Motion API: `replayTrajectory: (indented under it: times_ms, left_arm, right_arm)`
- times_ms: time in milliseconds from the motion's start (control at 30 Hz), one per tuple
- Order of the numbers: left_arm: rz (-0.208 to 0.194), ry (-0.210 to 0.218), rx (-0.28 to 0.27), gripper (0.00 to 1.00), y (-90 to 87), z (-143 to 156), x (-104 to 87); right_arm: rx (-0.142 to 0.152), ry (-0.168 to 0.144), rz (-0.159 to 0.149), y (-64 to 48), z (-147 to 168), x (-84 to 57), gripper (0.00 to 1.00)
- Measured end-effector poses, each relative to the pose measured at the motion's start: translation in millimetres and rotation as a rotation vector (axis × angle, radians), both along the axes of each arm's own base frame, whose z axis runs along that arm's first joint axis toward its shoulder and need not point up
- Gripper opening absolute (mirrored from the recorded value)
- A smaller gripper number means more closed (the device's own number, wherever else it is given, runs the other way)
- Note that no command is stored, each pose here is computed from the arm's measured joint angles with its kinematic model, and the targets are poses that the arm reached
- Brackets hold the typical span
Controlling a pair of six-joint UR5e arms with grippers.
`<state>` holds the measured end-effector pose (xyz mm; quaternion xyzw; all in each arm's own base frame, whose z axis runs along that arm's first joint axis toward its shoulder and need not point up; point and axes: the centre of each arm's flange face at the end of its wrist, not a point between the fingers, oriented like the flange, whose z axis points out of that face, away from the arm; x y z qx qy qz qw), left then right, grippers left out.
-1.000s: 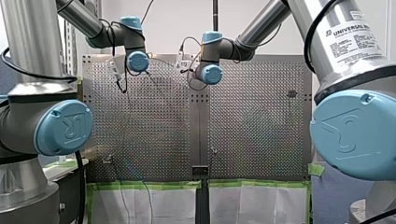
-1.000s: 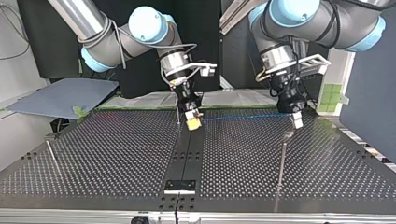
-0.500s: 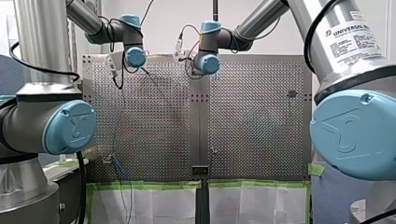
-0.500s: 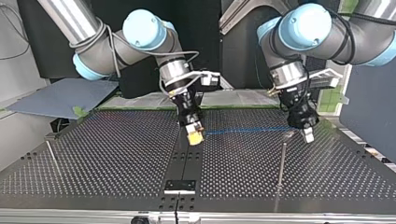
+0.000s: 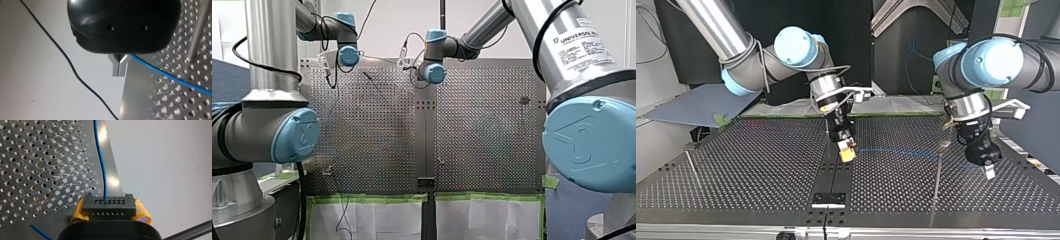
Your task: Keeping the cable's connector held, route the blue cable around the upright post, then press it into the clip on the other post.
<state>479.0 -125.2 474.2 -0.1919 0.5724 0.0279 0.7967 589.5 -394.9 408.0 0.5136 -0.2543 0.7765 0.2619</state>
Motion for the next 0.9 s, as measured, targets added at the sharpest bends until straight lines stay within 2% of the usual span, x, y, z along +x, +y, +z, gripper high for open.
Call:
replayTrajectory:
  times_ms: [200,700,900]
  left_arm:
    - [-0.010,0.033,0.016,0.00,14.2,-16.6,24.1]
    - [-0.113,0.077,0.047,0.00,11.7,-40.1,64.7]
    - [-0.125,0.092,0.052,0.00,19.4,-49.5,74.7]
  right_arm:
    - [0.004,-0.003,0.002,-8.8,-5.9,6.0,0.00]
    - [0.025,0.005,-0.008,-32.8,-29.8,13.6,0.00]
    - [0.026,0.007,-0.008,-37.1,-32.7,12.4,0.00]
